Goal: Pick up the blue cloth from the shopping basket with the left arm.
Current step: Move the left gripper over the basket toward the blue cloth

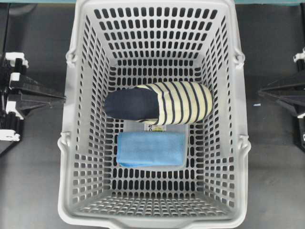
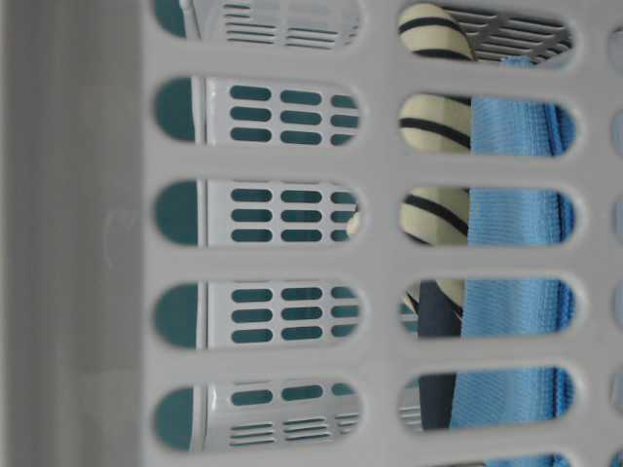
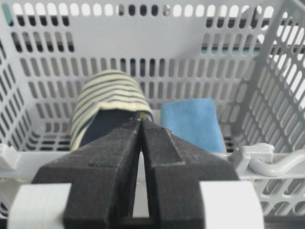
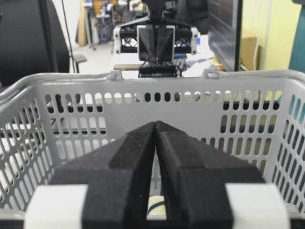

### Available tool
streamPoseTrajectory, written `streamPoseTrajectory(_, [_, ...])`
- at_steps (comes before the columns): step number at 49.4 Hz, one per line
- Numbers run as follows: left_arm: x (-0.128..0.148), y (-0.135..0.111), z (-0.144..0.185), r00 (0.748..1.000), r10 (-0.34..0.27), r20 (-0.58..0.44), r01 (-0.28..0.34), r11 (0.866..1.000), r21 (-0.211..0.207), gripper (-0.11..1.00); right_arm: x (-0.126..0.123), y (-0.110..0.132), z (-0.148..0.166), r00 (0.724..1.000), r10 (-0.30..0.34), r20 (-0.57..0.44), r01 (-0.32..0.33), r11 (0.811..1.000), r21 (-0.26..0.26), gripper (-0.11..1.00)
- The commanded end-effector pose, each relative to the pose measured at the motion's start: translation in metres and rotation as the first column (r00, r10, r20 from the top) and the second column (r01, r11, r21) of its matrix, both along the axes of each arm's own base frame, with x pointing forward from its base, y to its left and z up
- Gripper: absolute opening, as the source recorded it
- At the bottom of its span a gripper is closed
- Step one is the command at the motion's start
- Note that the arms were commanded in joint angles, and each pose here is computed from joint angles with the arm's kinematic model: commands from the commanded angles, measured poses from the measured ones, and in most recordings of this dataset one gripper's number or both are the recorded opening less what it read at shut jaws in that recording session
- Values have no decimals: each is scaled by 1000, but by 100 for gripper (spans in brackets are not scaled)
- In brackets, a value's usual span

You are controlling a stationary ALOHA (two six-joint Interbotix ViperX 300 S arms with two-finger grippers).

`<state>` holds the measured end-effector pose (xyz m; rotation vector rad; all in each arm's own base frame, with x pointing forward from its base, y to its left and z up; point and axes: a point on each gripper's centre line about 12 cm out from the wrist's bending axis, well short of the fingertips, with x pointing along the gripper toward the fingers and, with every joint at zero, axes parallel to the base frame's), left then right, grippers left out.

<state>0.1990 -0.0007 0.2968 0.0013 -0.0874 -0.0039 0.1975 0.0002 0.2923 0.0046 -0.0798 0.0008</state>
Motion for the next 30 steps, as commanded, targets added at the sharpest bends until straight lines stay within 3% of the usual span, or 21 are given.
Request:
streamPoseTrajectory(1, [6,-7,9,999,-38,-11,38,999,13,6,3,0,6,1000,0,15,0,1000,8,1])
streamPoseTrajectory(4, [10,-9,14,998,-45,-42,45,999,-6,3,3,0,6,1000,-1,14,0,1000,11,4])
streamPoseTrajectory(8, [16,-10,23,995,-53,-89,50,998,-28,1,3,0,7,1000,1,15,-1,1000,14,-1])
streamPoseTrajectory(19, [37,-13,53,969,-54,-240,49,998,-24,1,4,0,5,1000,2,-31,-1,999,43,-1])
streamPoseTrajectory(30, [75,-21,74,905,-61,-422,60,998,-14,1,3,0,-3,991,4,-136,3,998,58,0])
